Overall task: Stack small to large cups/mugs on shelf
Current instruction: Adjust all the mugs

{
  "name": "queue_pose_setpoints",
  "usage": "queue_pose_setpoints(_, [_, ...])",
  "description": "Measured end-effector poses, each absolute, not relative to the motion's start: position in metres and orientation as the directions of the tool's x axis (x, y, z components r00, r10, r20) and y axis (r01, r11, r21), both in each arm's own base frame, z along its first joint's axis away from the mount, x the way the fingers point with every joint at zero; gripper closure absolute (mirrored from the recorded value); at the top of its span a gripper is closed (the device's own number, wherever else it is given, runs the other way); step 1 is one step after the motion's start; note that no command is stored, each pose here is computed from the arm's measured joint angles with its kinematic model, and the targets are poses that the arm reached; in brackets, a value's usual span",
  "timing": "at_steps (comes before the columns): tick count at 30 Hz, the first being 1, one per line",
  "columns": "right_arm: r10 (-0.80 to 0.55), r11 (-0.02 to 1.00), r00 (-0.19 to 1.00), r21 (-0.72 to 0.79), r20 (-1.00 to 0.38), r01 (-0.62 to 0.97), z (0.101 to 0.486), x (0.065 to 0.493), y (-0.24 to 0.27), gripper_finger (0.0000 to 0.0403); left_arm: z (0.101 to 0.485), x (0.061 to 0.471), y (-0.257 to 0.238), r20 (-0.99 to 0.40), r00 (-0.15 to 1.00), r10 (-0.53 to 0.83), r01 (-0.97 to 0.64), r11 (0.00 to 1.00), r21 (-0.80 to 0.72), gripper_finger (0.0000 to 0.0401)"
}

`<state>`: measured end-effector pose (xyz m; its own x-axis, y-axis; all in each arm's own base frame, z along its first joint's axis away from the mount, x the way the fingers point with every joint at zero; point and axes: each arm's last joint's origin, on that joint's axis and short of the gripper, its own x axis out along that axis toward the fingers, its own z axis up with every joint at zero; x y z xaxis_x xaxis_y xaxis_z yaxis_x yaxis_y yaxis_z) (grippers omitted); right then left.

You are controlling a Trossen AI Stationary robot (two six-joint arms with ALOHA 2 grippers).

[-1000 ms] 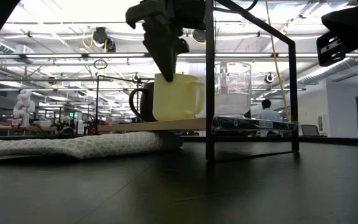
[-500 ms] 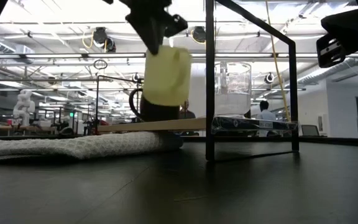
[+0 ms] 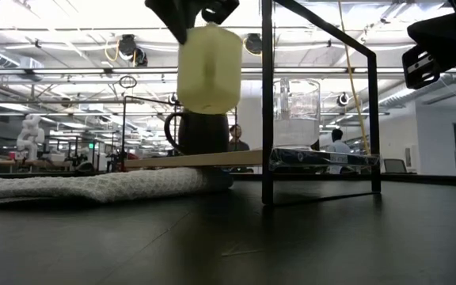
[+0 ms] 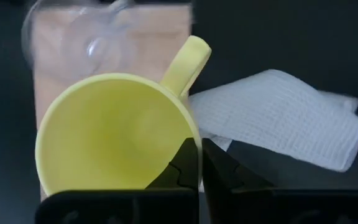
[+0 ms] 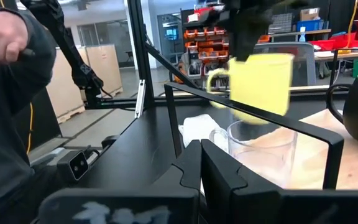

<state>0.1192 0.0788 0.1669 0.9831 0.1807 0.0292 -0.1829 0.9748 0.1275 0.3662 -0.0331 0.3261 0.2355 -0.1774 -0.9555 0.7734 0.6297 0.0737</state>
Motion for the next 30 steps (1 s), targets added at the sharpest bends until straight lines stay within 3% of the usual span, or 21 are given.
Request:
queue_pose_setpoints(4, [0.181,0.974,0.983,0.131,0.035,-0.184,0.168,0.119,0.079,0.0403,0.307,0.363,-0.042,-0.971,0.169,-0.17,0.853,0.518,0.058,0.0398])
queue_pose_setpoints(11, [0.18,0.974,0.983,0.13,0.036,-0.184,0.168,0.119,0.079,0.0403,0.274,0.363,-0.039,-0.988,0.138,-0.075,0.902,0.421,0.094,0.0398])
queue_pose_setpoints(16, [0.18,0.977,0.983,0.11,0.036,-0.183,0.168,0.119,0.079,0.0403,0.275,0.355,-0.034,-0.983,0.171,-0.068,0.921,0.367,0.135,0.0398])
queue_pose_setpoints(24, [0.178,0.979,0.981,0.087,0.071,-0.184,0.171,0.119,0.079,0.0403,0.311,0.326,-0.01,-0.901,0.388,-0.194,0.888,0.34,0.309,0.0398])
queue_pose_setpoints(30, [0.177,0.981,0.98,0.069,0.09,-0.183,0.173,0.119,0.078,0.0403,0.317,0.318,0.004,-0.878,0.396,-0.269,0.89,0.348,0.295,0.0398])
